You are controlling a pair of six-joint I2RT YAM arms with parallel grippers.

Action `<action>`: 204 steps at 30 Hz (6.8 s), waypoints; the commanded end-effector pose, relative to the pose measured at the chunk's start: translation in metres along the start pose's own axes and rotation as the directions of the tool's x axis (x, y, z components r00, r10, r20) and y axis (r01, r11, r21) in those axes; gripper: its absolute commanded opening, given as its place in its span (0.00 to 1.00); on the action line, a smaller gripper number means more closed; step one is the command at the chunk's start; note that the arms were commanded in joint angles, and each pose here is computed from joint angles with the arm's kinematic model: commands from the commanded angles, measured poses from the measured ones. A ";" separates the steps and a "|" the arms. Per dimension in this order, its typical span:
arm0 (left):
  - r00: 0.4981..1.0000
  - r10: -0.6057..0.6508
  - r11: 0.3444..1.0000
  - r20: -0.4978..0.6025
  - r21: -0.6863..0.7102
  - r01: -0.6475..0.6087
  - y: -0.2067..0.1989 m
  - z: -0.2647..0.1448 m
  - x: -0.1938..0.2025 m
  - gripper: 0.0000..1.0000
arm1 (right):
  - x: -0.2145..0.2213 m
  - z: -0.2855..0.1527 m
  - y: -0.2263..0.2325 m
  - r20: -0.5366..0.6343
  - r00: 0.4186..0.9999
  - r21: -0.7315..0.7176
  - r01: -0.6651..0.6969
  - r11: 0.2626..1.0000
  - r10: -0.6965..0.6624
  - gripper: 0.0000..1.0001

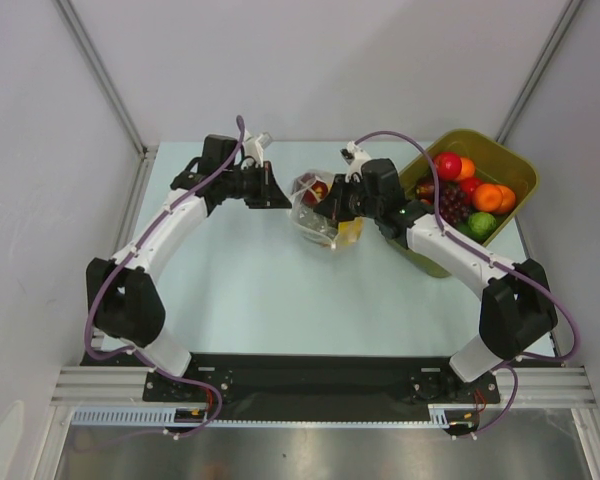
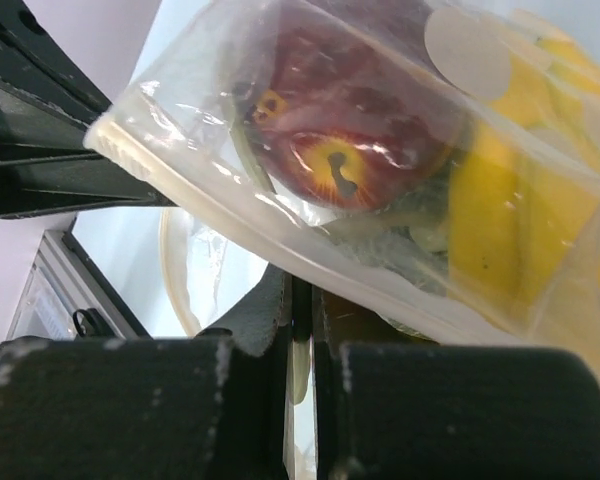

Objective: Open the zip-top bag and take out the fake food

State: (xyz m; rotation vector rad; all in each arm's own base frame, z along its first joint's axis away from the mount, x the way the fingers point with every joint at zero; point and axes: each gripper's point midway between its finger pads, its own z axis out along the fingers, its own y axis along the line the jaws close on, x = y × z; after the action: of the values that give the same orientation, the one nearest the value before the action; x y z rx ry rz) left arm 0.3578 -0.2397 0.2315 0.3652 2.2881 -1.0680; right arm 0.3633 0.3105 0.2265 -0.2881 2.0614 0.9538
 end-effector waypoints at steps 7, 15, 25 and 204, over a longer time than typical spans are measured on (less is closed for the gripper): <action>0.999 0.002 1.000 0.040 -0.004 -0.001 0.017 0.018 -0.009 0.00 | 0.026 -0.017 0.004 -0.123 0.991 -0.006 0.043 0.999 -0.043 0.00; 0.999 -0.005 1.000 0.032 0.016 0.004 0.037 0.045 -0.005 0.00 | 0.058 -0.012 0.002 -0.240 0.970 -0.018 0.024 1.000 -0.028 0.00; 0.999 0.042 0.998 -0.027 0.049 -0.040 0.038 0.079 0.015 0.00 | 0.043 -0.012 -0.003 -0.214 0.976 0.041 0.039 0.998 -0.029 0.50; 0.980 0.191 0.961 0.059 0.191 -0.199 -0.036 0.032 -0.009 0.00 | -0.122 -0.273 -0.295 0.459 0.885 0.781 -0.362 0.509 -0.076 0.55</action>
State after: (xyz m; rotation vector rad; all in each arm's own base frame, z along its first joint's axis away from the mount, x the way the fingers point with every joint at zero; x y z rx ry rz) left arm 0.3648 -0.2831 0.2091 0.5909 2.1752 -1.1647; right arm 0.4339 -0.1039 0.2462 0.6287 1.8883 -0.0525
